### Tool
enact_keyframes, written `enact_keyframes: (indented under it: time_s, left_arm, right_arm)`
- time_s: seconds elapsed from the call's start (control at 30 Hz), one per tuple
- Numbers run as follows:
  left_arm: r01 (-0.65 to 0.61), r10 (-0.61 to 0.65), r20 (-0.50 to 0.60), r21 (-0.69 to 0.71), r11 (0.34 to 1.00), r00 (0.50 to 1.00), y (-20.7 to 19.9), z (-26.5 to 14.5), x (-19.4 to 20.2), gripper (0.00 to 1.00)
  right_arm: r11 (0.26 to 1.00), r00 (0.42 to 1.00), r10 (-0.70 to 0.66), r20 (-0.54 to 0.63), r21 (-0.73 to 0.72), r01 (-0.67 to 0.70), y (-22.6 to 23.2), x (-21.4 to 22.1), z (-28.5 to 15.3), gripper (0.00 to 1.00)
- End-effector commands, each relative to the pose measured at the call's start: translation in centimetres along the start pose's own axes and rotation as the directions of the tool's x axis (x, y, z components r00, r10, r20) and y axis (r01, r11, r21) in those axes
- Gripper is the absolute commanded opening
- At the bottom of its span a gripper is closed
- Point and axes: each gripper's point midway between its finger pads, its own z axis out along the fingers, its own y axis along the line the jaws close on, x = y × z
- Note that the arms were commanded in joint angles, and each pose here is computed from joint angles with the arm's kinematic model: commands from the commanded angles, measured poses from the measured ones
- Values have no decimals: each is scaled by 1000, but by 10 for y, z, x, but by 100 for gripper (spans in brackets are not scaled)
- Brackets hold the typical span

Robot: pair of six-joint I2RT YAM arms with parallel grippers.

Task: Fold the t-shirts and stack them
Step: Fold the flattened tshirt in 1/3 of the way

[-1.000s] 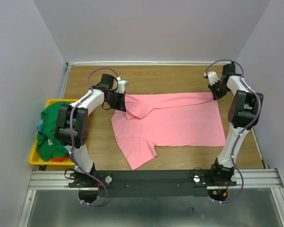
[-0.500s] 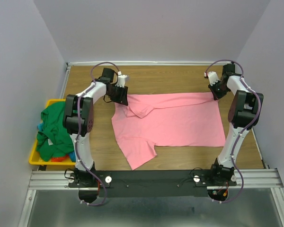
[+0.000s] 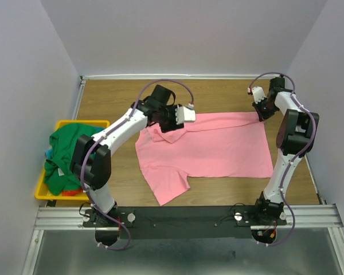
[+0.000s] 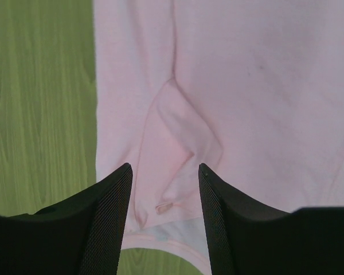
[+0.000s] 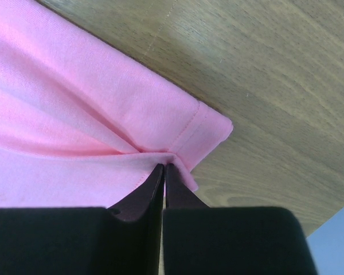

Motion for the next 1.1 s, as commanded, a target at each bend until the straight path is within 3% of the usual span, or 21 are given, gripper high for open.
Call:
enact_keyframes:
  time_s: [0.0, 0.1, 0.43, 0.77, 0.97, 1.07]
  left_arm:
    - [-286, 308, -162, 146, 947, 938, -32, 12, 35, 58]
    - [-373, 418, -211, 224, 900, 883, -52, 26, 42, 58]
    - [-426, 524, -281, 343, 837, 804, -62, 61, 71, 58]
    - [-423, 526, -342, 334, 842, 778, -44, 77, 88, 57]
    - [-382, 465, -360, 280, 881, 809, -16, 76, 86, 33]
    - [-366, 437, -352, 253, 896, 828, -2, 73, 82, 13]
  right_arm:
    - [999, 998, 30, -62, -16, -31, 4, 17, 6, 10]
    - [999, 997, 31, -64, -14, -32, 3, 17, 6, 9]
    - [999, 997, 36, -66, -11, -37, 3, 17, 7, 9]
    - [999, 997, 40, -72, -21, -42, 4, 19, 10, 8]
    - [999, 997, 40, -72, -19, -42, 3, 18, 11, 8]
    - [999, 997, 40, -72, -21, -42, 4, 18, 11, 8]
